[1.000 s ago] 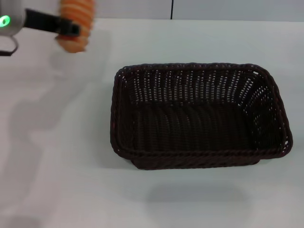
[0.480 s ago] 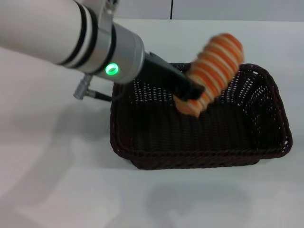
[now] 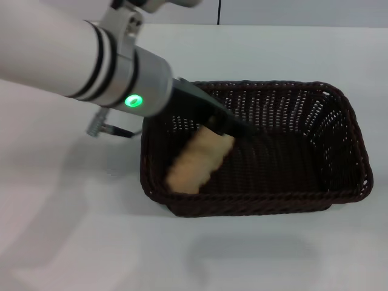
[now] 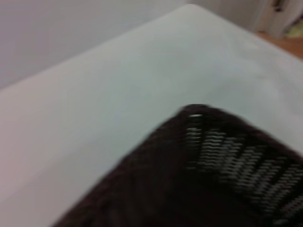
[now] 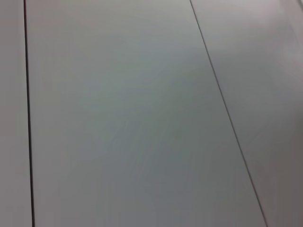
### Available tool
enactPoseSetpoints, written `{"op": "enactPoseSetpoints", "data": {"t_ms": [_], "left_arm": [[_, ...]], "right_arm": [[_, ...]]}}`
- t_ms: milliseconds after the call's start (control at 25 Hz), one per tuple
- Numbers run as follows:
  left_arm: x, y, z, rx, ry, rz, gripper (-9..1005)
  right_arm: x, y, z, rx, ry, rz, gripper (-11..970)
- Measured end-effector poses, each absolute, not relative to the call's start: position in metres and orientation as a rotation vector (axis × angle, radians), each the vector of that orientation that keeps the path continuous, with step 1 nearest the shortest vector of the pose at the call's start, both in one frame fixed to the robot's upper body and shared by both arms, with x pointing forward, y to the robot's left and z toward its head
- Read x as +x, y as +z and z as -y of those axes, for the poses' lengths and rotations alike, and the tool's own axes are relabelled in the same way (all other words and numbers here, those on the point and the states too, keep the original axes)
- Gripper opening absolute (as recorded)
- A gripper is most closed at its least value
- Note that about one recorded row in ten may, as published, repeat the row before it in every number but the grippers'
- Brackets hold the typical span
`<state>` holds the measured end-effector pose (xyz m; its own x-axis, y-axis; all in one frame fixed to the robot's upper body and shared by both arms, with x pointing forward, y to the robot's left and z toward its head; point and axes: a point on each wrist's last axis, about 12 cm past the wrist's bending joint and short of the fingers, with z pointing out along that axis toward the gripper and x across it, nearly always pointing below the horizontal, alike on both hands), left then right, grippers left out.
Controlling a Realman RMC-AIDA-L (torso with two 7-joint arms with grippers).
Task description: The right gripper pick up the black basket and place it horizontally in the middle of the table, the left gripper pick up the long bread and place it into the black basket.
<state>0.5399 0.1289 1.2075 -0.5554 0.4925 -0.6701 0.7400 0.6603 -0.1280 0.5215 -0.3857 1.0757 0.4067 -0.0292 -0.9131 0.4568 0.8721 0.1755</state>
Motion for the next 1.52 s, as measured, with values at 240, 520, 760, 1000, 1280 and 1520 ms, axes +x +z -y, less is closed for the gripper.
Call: {"op": "enactPoseSetpoints", "data": {"t_ms": [240, 520, 760, 1000, 1280, 1520], "left_arm": [[0.561, 1.206, -0.162, 0.78, -0.332, -2.212, 811], [0.582, 1.182, -0.269, 0.222, 0.029, -1.63, 861], [0.563, 1.144, -0.307, 0.011, 0.089, -1.323, 861], [0.528, 1.085, -0.327, -0.108, -0.111, -1.121, 861], [0.516, 1.069, -0.329, -0.123, -0.243, -1.158, 861], [0.514, 1.062, -0.32, -0.074, -0.273, -1.212, 861]], "right_arm": [[0.522, 1.076, 0.386, 0.432, -0.324, -1.119, 318], [0.525, 1.077, 0.385, 0.423, -0.329, -1.122, 318], [0.526, 1.078, 0.388, 0.431, -0.342, -1.118, 318], [0.527, 1.077, 0.385, 0.37, -0.344, -1.135, 318], [0.531, 1.072, 0.368, 0.203, -0.282, -1.199, 318], [0.536, 1.061, 0.352, 0.035, -0.236, -1.299, 318]]}}
